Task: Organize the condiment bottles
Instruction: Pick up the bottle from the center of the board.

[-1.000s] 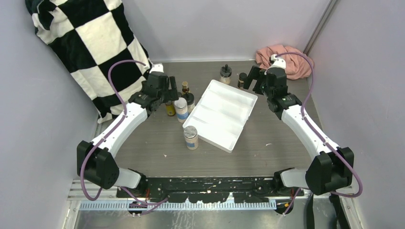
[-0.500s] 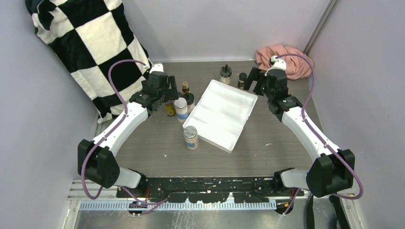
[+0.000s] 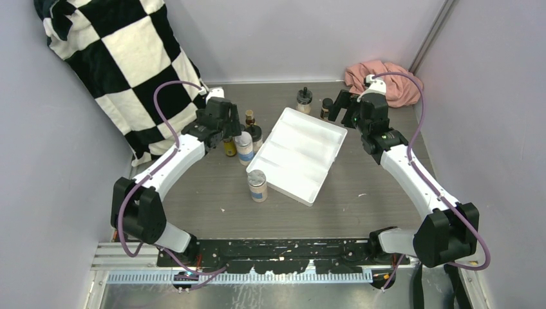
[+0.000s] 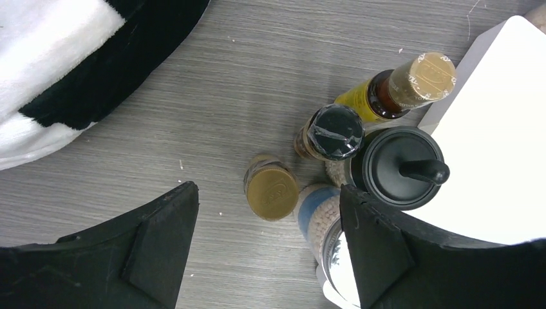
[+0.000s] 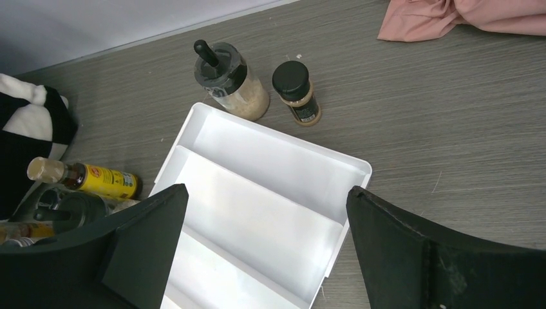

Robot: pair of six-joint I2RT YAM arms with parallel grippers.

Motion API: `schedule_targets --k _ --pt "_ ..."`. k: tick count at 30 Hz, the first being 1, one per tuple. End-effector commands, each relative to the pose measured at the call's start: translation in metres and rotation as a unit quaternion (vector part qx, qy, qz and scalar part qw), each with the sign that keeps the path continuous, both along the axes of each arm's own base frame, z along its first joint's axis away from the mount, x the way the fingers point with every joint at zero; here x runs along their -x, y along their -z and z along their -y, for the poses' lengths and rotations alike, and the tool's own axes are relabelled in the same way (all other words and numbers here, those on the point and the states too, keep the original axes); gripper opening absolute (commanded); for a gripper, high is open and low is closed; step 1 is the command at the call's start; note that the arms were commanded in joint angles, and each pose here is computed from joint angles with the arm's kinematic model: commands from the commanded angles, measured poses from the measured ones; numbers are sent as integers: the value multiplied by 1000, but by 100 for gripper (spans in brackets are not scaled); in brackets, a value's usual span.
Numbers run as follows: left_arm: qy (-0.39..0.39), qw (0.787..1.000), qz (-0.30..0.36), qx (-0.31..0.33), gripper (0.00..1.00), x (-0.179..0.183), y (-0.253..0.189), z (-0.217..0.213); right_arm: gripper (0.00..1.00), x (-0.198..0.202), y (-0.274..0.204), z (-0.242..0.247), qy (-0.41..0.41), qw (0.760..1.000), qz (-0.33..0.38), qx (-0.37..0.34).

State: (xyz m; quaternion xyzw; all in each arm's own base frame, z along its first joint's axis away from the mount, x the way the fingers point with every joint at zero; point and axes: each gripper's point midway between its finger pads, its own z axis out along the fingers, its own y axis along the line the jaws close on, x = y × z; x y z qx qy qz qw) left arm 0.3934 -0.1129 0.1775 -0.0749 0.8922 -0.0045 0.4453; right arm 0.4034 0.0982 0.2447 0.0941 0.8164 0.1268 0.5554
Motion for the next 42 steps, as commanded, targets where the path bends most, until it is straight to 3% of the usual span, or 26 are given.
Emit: schedule_targets --k 1,14,21,32,42 --pt "-14 1000 23 1 80 -11 -3 0 100 -1 -21 -4 -10 999 37 -5" --pt "-20 1000 16 4 72 -14 10 2 100 -3 -15 -5 -13 999 32 -5" --pt "-24 1000 18 6 59 -14 10 1 100 -3 -12 -6 -15 999 30 -5" --pt "-25 1000 15 8 54 -14 13 2 100 -1 -11 -8 -19 999 29 -5" --pt "-27 999 14 11 39 -12 14 2 100 -1 -10 -8 -18 999 29 -4"
